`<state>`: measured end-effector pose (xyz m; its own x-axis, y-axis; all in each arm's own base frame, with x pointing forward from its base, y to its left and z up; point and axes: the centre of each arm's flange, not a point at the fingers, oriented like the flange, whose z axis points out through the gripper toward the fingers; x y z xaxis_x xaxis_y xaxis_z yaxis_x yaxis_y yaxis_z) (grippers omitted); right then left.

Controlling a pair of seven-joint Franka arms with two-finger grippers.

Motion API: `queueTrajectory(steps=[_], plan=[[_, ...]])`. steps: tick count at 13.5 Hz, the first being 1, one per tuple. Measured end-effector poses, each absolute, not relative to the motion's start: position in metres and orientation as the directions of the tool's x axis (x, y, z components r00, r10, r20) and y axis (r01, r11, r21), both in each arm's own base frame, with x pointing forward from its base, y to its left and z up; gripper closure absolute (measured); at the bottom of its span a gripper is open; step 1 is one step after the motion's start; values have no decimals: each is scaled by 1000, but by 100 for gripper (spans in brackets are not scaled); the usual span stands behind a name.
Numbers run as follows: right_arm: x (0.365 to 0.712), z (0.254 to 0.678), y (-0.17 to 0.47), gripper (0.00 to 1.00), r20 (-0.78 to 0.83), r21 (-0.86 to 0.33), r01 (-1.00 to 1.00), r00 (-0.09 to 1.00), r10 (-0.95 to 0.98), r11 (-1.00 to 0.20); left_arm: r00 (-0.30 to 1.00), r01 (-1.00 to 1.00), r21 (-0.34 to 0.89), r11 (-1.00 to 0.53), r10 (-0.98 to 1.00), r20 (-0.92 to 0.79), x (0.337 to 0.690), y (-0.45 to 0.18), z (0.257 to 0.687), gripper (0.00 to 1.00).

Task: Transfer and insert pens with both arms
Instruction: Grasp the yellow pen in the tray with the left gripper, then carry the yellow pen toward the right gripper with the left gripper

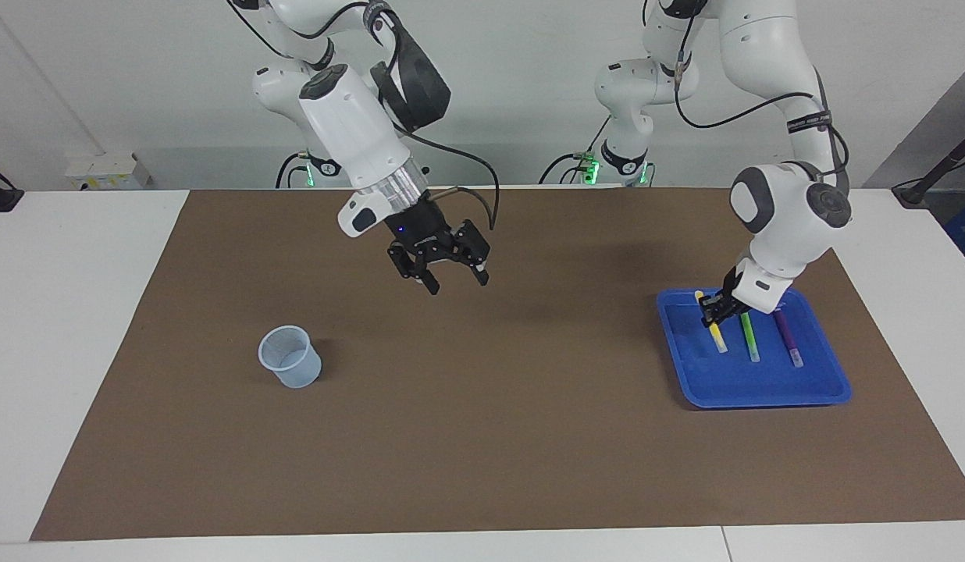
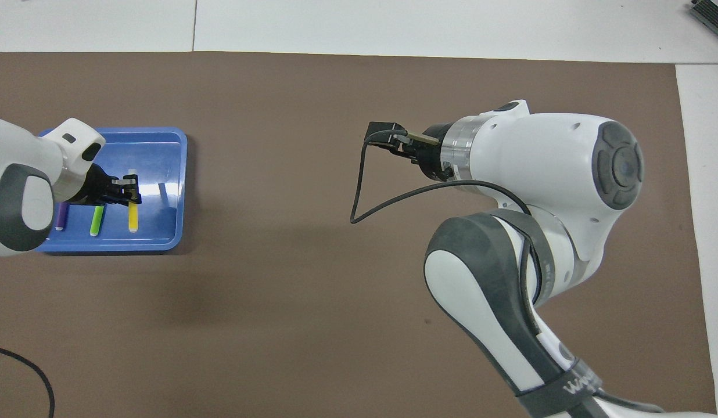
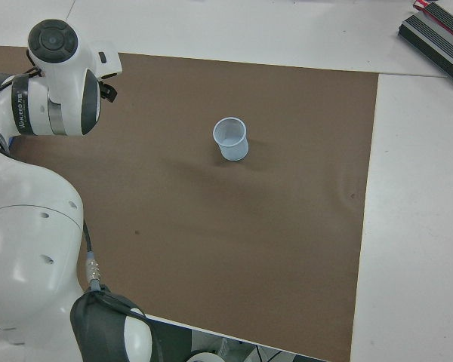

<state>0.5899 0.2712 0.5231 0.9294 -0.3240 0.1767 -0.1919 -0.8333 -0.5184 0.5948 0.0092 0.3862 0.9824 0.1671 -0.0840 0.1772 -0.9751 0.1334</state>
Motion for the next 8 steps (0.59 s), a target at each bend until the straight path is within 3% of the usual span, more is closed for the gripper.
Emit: queueTrajectory(steps=[4,8], plan=[[590,523,271,4,176,-518,-192,929,-324,-833,861,493,150,-857,456,-226,591,-33,415,83],[583,523,290,9,97,-598,-239,926,-364,-765,618,774,165,-611,675,-402,586,-110,420,83]])
